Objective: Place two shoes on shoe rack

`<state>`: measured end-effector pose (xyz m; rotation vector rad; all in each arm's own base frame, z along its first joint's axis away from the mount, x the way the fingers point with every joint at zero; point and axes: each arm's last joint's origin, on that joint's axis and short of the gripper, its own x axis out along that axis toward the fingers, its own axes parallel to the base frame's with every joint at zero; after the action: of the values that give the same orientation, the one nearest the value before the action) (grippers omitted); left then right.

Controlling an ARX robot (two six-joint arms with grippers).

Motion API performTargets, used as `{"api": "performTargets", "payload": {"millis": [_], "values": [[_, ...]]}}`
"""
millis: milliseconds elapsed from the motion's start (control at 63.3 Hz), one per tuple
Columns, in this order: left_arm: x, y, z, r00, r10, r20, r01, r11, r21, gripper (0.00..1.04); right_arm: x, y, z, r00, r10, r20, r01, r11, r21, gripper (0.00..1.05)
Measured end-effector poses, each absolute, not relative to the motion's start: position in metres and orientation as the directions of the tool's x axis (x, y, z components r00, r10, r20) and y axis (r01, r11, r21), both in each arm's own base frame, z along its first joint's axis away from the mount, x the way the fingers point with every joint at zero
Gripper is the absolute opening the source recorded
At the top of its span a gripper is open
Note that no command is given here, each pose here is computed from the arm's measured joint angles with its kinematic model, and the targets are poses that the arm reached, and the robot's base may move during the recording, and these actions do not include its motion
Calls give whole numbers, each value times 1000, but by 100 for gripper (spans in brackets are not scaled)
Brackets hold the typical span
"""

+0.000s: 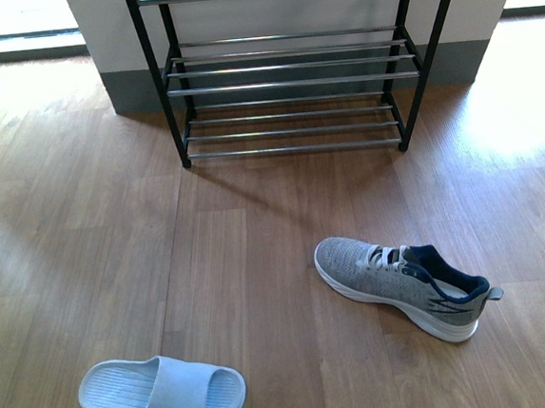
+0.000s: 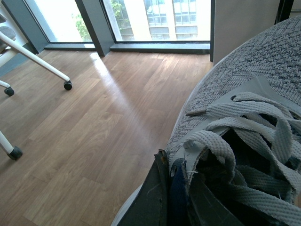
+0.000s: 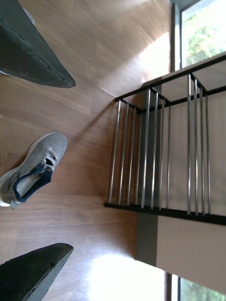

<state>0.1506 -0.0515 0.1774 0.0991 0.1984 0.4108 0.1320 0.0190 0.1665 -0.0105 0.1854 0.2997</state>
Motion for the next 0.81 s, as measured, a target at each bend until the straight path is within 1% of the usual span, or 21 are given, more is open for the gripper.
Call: {"api": "performTargets", "payload": {"millis": [95, 126, 174, 221, 284, 364, 458, 585, 727, 806], "values": [[151, -51, 177, 898, 406, -171, -386, 912, 136, 2, 171, 19, 164, 936, 276, -217, -293, 955, -49, 96], [151, -51, 177, 898, 406, -171, -386, 912, 136, 2, 193, 17, 158, 937, 247, -248, -273, 959, -75, 96], [151, -51, 177, 898, 405, -171, -386, 912, 136, 2, 210, 16, 149, 932, 232, -280, -267, 959, -97, 96], [151, -51, 177, 898, 405, -171, -386, 912, 136, 2, 229, 14, 134, 921, 204, -331, -255, 960, -118, 96], [151, -51, 177, 898, 406, -171, -386, 912, 136, 2, 249, 13, 106, 885, 182, -428, -258, 958, -125, 96], [151, -51, 177, 898, 406, -171, -386, 912, 136, 2, 264, 12, 75, 833, 161, -529, -268, 954, -132, 96], [151, -51, 177, 898, 406, -171, -386, 912, 136, 2, 278, 11, 44, 779, 149, -609, -293, 945, -143, 96], [151, -51, 177, 898, 406, -171, -386, 912, 136, 2, 295, 15, 15, 734, 145, -664, -327, 932, -158, 96], [151, -51, 177, 898, 406, -171, -386, 912, 136, 2, 320, 29, -29, 676, 145, -723, -403, 893, -198, 96], [151, -51, 177, 898, 406, -171, -386, 912, 136, 2, 327, 33, -43, 653, 143, -744, -420, 885, -199, 96]]}}
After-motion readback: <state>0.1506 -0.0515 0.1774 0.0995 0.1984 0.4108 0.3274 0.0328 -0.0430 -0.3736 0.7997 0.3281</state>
